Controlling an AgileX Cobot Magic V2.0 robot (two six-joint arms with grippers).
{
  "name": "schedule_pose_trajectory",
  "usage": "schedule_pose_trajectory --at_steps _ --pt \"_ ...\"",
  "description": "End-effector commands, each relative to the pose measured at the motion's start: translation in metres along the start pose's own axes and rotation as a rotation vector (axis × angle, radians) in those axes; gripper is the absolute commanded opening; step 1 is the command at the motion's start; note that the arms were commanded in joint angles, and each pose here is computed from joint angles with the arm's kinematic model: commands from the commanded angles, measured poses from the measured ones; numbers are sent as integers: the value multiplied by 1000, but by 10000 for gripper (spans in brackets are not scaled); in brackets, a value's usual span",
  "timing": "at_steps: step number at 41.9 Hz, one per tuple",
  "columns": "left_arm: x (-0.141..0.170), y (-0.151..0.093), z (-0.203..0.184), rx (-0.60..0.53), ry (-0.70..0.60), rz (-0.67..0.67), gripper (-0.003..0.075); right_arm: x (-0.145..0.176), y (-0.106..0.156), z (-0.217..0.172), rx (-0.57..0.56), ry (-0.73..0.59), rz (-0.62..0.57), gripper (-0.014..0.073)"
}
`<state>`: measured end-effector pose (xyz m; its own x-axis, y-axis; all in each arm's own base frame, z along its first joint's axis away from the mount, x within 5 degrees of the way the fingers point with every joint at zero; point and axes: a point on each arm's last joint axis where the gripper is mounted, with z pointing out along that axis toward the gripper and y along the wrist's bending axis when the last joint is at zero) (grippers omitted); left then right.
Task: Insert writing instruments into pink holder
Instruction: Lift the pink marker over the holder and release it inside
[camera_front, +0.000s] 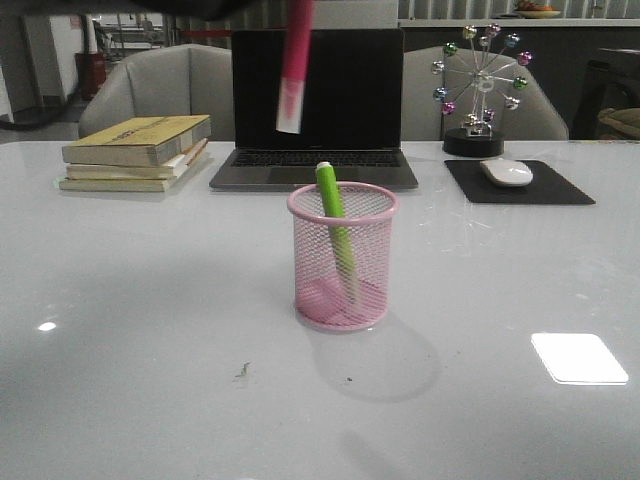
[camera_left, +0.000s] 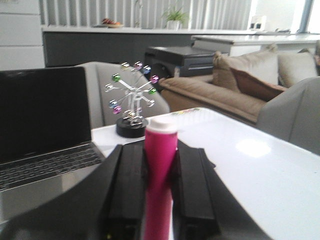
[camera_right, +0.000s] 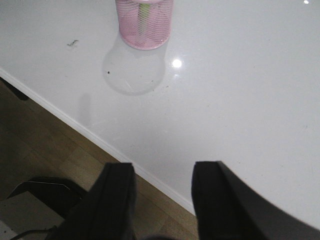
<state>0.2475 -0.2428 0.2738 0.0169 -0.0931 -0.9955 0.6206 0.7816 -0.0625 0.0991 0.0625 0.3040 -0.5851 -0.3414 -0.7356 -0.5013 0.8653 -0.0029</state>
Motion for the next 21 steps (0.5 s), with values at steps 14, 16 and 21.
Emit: schedule_pose_trajectory --at_steps 14,16,21 --pt "30 -15 42 6 -76 0 356 -12 -1 -6 8 -87 -7 392" --pt "30 -15 42 7 -73 -1 415 -12 -1 -6 8 -87 -7 392" --pt "18 -16 38 17 -46 -8 456 -12 -1 -6 8 -87 -7 392"
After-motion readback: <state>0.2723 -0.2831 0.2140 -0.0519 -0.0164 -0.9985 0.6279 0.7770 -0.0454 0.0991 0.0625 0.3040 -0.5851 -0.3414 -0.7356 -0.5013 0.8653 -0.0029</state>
